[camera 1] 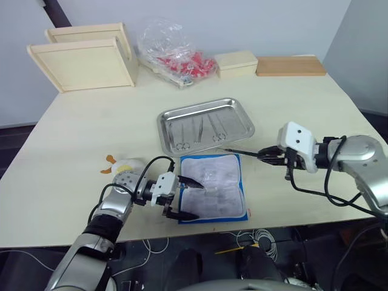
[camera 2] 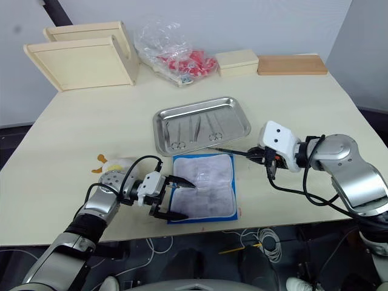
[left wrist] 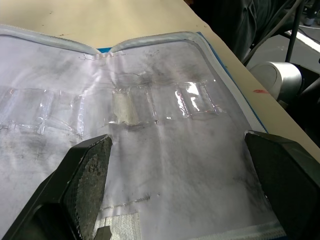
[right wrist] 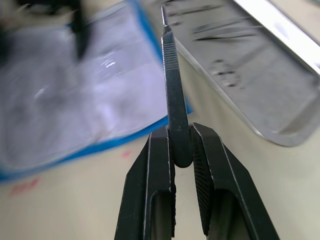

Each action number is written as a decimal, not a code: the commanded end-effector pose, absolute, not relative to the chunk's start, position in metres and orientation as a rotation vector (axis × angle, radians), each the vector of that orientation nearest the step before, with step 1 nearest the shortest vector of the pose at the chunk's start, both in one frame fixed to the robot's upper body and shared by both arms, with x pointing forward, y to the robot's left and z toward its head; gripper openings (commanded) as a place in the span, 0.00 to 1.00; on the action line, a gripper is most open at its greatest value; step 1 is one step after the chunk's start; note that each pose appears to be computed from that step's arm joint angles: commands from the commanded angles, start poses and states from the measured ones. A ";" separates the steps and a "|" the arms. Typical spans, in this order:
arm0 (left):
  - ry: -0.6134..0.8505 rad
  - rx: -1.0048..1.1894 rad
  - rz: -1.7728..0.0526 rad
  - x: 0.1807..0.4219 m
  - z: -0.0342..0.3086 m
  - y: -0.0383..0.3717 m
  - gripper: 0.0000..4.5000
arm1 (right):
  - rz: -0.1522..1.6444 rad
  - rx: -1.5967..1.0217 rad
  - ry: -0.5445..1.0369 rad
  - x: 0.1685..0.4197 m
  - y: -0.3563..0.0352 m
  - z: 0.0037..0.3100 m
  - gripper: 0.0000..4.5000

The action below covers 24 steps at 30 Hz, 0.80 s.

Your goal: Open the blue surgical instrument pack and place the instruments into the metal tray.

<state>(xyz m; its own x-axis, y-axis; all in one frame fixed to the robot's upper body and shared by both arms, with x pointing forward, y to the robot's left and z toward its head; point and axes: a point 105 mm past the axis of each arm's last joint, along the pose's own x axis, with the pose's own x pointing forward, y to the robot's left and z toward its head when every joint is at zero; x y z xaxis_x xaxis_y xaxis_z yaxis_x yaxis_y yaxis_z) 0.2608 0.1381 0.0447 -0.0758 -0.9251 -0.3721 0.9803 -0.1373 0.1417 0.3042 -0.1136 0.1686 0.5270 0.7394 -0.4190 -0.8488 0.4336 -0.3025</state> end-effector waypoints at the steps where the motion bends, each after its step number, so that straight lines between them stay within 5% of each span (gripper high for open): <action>1: 0.401 0.413 -1.706 0.236 0.002 0.149 1.00 | 0.892 -0.490 0.184 0.319 -0.112 0.183 0.02; 24: 0.395 0.413 -1.690 0.237 0.005 0.149 1.00 | 0.477 -0.237 0.259 0.422 -0.069 0.173 0.02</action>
